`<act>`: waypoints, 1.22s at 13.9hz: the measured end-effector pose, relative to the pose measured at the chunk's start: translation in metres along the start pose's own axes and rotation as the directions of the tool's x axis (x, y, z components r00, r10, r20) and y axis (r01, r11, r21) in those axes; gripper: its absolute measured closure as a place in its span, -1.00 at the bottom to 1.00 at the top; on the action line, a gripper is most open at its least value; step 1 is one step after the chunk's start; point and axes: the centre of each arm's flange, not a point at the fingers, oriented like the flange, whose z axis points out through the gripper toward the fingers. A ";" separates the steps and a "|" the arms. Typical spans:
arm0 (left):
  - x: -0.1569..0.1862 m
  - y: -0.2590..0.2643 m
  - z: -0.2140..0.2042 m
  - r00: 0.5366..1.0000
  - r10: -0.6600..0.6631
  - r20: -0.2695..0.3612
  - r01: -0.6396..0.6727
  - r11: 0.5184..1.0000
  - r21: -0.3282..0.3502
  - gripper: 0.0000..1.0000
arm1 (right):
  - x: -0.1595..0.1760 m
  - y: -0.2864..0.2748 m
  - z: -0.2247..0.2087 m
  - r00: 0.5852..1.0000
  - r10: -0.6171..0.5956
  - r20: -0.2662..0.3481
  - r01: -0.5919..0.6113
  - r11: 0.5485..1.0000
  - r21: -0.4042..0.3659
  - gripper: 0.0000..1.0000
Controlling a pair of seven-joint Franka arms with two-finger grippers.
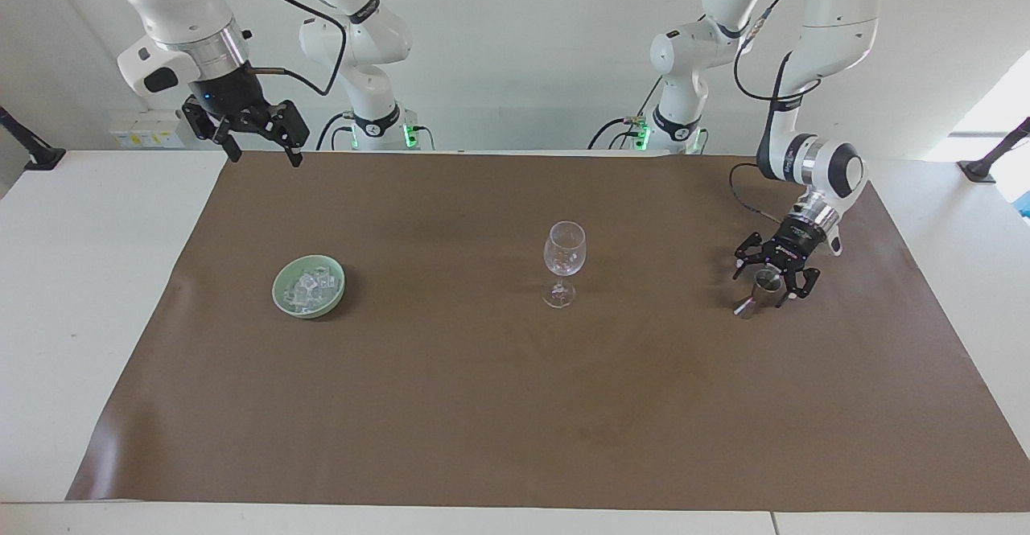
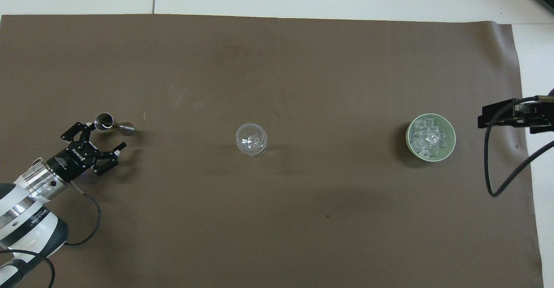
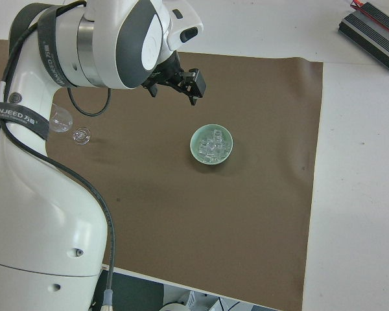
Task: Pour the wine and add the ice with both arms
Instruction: 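Close the left gripper on the metal jigger and lift it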
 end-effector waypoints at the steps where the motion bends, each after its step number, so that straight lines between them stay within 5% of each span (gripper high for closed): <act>1: -0.001 -0.001 0.001 1.000 -0.009 0.008 0.009 1.000 -0.012 -1.00 | 0.000 0.000 0.000 1.000 0.000 0.000 0.000 1.000 0.000 -1.00; 11: -0.005 -0.007 0.014 0.999 -0.041 0.024 0.042 0.997 -0.057 -0.89 | 0.000 0.000 0.000 1.000 0.000 0.000 0.000 1.000 0.000 -1.00; 17: -0.005 -0.003 0.010 0.998 -0.058 0.032 0.061 0.994 -0.092 0.57 | 0.000 0.000 0.000 1.000 0.000 0.000 0.000 1.000 0.000 -1.00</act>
